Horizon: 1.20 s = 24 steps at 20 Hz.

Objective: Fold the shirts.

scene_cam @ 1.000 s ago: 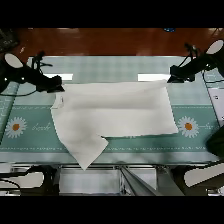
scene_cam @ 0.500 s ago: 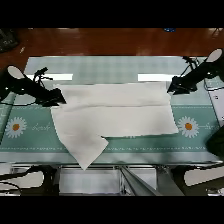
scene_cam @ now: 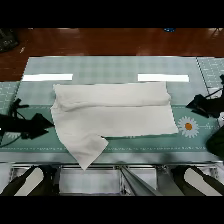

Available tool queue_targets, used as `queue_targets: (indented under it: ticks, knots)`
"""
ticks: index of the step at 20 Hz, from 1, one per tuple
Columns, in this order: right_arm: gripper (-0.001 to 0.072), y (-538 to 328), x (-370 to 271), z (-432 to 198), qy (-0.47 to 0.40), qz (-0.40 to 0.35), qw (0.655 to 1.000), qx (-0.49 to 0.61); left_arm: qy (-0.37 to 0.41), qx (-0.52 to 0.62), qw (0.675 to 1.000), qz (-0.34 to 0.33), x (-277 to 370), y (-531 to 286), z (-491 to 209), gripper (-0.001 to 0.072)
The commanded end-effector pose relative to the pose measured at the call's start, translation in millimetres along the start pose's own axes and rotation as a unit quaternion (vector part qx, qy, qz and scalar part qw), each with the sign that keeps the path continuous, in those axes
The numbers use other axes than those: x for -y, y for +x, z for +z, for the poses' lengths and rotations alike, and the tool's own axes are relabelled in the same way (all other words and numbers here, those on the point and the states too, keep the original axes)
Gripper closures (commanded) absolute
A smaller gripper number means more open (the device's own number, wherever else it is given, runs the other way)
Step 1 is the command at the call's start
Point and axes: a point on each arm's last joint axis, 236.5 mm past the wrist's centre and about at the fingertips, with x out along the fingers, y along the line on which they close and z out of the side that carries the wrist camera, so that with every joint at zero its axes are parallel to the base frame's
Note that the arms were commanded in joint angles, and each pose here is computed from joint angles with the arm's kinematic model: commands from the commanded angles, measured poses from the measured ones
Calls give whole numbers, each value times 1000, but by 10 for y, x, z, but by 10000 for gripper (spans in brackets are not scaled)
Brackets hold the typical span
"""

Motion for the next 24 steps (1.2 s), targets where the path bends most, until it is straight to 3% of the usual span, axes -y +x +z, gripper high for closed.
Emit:
queue_targets:
  ticks: [1,7,13,14,15,16,19,24]
  knots:
    - [301,164,-67,-415,34,48,998,21,-43,-55,997,-36,-23,295,-571,199]
    - [301,227,-111,-583,47,62,997,1,-68,-56,994,58,-303,500,-601,199]
    - [301,197,-51,-545,57,57,997,7,-45,-61,997,23,-67,856,-589,201]
    - [301,176,91,-551,66,42,997,8,-34,-67,997,18,-7,911,-618,249]
    - [301,151,262,-561,75,21,997,9,-19,-72,997,16,30,939,-638,495]
    - [301,131,446,-596,89,0,996,7,-2,-72,997,12,61,937,-631,678]
    - [301,254,624,-867,153,-6,988,-22,19,-68,997,7,115,897,-582,687]
    - [302,597,244,-1115,129,56,986,-90,21,-68,997,6,133,885,-573,687]
